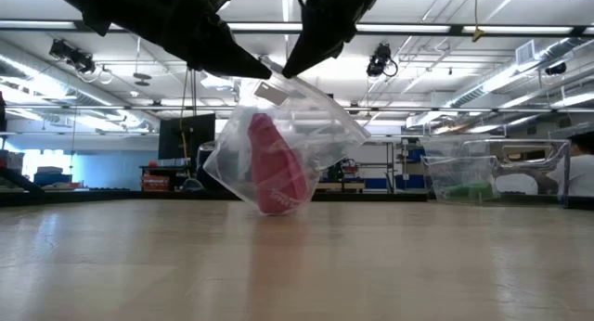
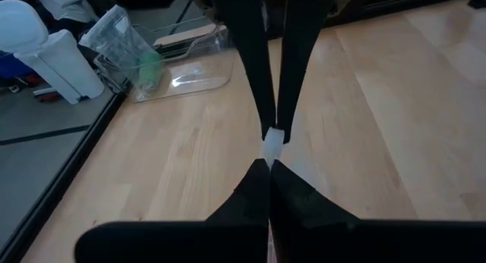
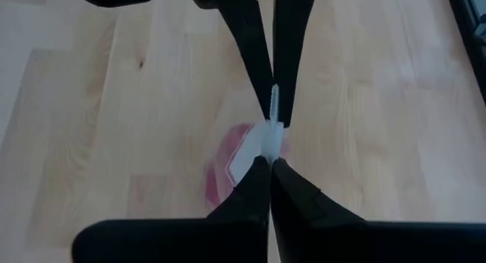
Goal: Roll bandage
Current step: Close the transparent zip bag
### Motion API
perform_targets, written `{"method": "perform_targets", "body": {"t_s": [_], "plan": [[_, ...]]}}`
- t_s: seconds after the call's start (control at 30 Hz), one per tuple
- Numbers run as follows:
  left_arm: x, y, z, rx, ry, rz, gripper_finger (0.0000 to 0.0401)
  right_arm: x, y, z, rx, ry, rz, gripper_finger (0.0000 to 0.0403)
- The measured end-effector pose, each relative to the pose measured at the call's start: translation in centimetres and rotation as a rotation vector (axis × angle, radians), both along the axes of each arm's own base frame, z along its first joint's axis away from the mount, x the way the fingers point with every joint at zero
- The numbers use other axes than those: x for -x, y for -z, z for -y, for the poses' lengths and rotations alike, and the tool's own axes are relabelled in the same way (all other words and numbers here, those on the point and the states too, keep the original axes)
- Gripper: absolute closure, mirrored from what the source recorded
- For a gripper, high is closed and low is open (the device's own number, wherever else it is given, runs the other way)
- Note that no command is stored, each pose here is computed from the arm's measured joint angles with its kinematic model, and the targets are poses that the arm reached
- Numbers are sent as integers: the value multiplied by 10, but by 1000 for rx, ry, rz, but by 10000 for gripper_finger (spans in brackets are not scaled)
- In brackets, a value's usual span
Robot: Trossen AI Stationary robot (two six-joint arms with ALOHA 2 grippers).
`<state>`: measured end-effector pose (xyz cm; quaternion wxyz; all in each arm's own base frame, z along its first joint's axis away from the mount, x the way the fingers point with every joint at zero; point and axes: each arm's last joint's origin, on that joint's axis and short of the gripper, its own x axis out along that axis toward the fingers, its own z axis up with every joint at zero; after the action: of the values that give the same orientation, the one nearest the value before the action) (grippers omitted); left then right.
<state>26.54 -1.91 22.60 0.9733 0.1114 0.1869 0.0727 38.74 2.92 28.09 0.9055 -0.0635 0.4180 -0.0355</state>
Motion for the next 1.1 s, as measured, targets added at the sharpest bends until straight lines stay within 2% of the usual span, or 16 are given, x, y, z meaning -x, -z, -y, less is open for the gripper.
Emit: {"method": "perform_targets", "body": {"t_s": [0.2, 0.3, 0.5, 0.6, 0.77, 1.1], "plan": [[2, -2, 0, 5, 1, 3, 400, 2, 1, -1, -20, 22, -13, 389], [2, -2, -1, 4, -11, -2, 400, 6, 3, -1, -28, 30, -47, 362], [3, -1, -1, 7, -11, -9, 400, 6, -15, 0, -35, 61, 67, 296], [3, -1, -1, 8, -7, -11, 400, 2, -17, -1, -40, 60, 119, 277], [2, -2, 0, 11, -4, 2, 400, 0, -14, 2, -50, 53, 114, 274], [1, -6, 0, 19, -3, 53, 400, -2, -16, 5, -67, 57, 135, 297]]}}
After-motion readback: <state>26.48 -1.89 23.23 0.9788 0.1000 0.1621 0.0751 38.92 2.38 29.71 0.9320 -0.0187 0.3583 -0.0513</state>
